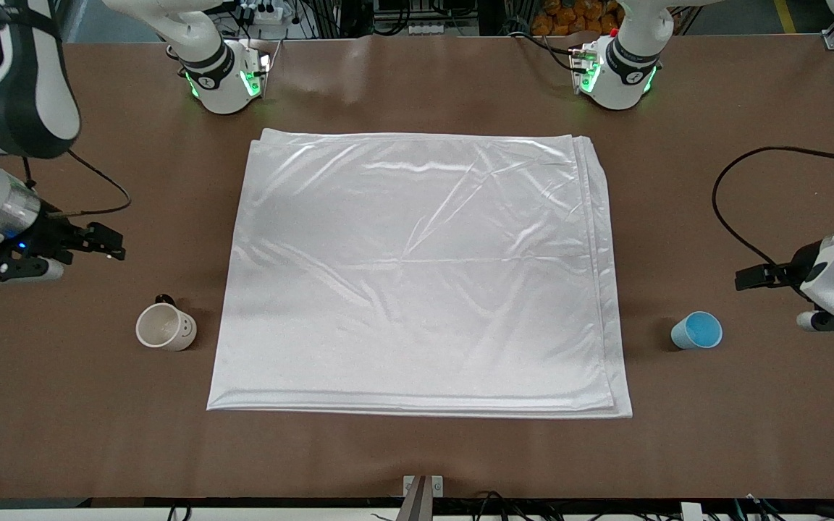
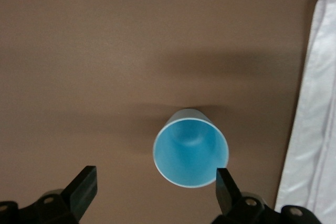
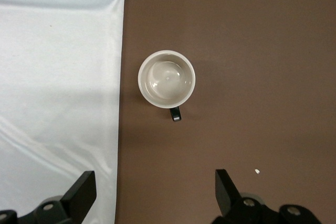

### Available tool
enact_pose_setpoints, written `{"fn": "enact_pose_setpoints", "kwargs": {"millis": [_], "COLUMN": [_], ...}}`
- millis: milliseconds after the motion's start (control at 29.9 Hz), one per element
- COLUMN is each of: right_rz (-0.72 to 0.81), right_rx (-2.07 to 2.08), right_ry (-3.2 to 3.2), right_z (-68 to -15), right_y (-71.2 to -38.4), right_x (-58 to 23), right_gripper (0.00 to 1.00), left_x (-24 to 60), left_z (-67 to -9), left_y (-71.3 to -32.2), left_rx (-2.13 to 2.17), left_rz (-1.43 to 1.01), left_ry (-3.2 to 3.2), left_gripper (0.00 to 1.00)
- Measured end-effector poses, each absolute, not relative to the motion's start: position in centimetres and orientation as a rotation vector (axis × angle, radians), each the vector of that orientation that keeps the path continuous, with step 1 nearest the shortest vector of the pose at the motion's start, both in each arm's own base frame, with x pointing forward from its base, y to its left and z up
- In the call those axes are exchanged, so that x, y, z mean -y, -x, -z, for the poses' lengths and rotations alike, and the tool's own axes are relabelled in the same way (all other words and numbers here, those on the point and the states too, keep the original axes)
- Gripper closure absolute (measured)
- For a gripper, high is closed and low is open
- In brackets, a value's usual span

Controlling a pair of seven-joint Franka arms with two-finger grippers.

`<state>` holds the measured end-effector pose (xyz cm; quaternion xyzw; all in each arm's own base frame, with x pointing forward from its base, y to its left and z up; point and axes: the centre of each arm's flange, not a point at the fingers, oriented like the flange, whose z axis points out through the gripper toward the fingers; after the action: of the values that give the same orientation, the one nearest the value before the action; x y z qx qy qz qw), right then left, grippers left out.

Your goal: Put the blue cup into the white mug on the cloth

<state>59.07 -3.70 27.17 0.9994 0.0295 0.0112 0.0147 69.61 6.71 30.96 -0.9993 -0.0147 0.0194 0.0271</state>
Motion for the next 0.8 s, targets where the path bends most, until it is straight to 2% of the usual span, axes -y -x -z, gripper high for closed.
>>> {"fn": "enact_pose_setpoints", "kwargs": {"millis": [167, 267, 334, 568, 635, 669, 802], "right_rz": [-0.045, -0.051, -0.066, -0.097, -0.098, -0.101, -0.109], "right_rx": [-0.101, -0.105, -0.108, -0.112, -0.112, -0.112, -0.111], "right_ry": [-3.106, -3.105, -3.105, -3.098, -3.097, -3.097, -3.096], "right_z": [-25.5, -24.8, -24.4, -22.7, -22.4, -22.3, -22.4], "right_y": [-59.3, -59.3, -59.4, -59.6, -59.7, -59.7, -59.8], "right_x": [3.4, 3.3, 3.1, 3.1, 3.1, 3.1, 3.2], "right_gripper": [0.00, 0.02, 0.07, 0.11, 0.19, 0.28, 0.46], "left_x": [-7.6, -7.7, -7.8, -7.9, -7.9, -7.9, -7.9], "left_z": [-28.7, -27.3, -26.4, -24.5, -24.2, -24.0, -23.7], "left_y": [-69.8, -69.8, -69.8, -69.6, -69.7, -69.7, -69.7], "left_rx": [0.019, 0.013, 0.013, 0.013, 0.012, 0.012, 0.011], "left_rz": [-0.072, -0.083, -0.093, -0.129, -0.129, -0.127, -0.125], "left_ry": [3.086, 3.086, 3.086, 3.085, 3.085, 3.085, 3.085], "left_gripper": [0.00, 0.00, 0.00, 0.00, 0.00, 0.06, 0.23]}}
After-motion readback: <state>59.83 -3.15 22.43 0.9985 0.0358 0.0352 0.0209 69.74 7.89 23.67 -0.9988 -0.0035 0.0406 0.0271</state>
